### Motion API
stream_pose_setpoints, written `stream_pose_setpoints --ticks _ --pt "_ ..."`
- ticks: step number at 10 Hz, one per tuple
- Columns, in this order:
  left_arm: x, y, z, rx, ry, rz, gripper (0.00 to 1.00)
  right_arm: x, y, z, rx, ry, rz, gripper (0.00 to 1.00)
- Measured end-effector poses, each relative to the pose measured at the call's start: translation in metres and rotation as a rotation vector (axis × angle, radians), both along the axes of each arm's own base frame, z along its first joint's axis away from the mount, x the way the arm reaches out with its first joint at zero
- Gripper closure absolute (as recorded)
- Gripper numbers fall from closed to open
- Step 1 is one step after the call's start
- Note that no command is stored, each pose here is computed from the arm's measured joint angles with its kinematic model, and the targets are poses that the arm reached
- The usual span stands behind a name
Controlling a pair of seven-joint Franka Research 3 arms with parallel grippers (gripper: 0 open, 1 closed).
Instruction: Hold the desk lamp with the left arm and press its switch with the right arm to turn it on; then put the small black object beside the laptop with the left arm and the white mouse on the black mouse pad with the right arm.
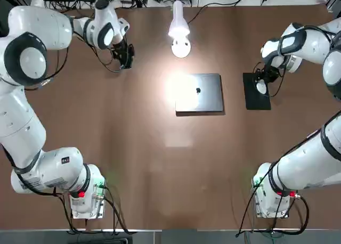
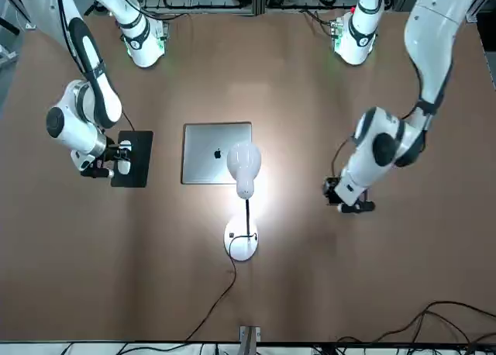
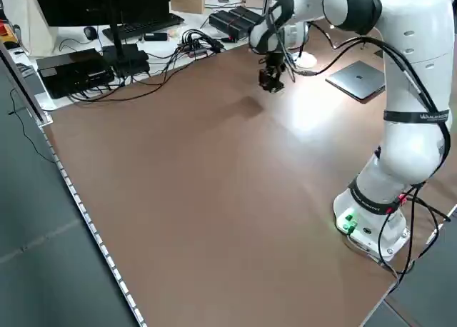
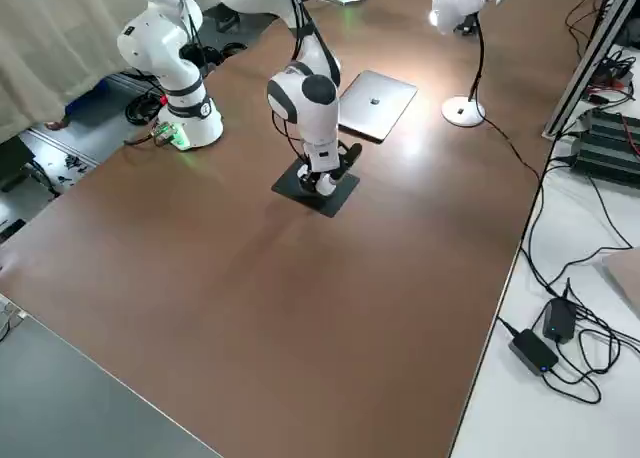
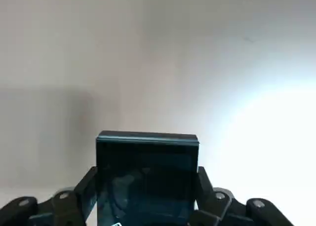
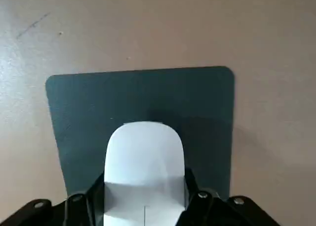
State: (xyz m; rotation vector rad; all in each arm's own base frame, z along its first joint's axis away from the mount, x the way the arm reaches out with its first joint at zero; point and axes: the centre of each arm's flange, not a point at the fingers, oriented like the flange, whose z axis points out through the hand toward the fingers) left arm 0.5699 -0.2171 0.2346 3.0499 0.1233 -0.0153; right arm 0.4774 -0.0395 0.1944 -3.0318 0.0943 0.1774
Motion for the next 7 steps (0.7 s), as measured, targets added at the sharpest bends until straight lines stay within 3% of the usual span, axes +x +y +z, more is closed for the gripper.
stream_pose_setpoints --ticks 3,7 --pt "-0.036 -0.077 -0.001 0.003 0.018 0.043 0.20 0.001 0.004 0.000 -0.002 -0.003 0.005 0.37" --pt "-0.088 -0.154 -0.004 0.010 0.036 0.057 0.20 0.000 0.004 0.000 -0.002 -0.002 0.004 0.14"
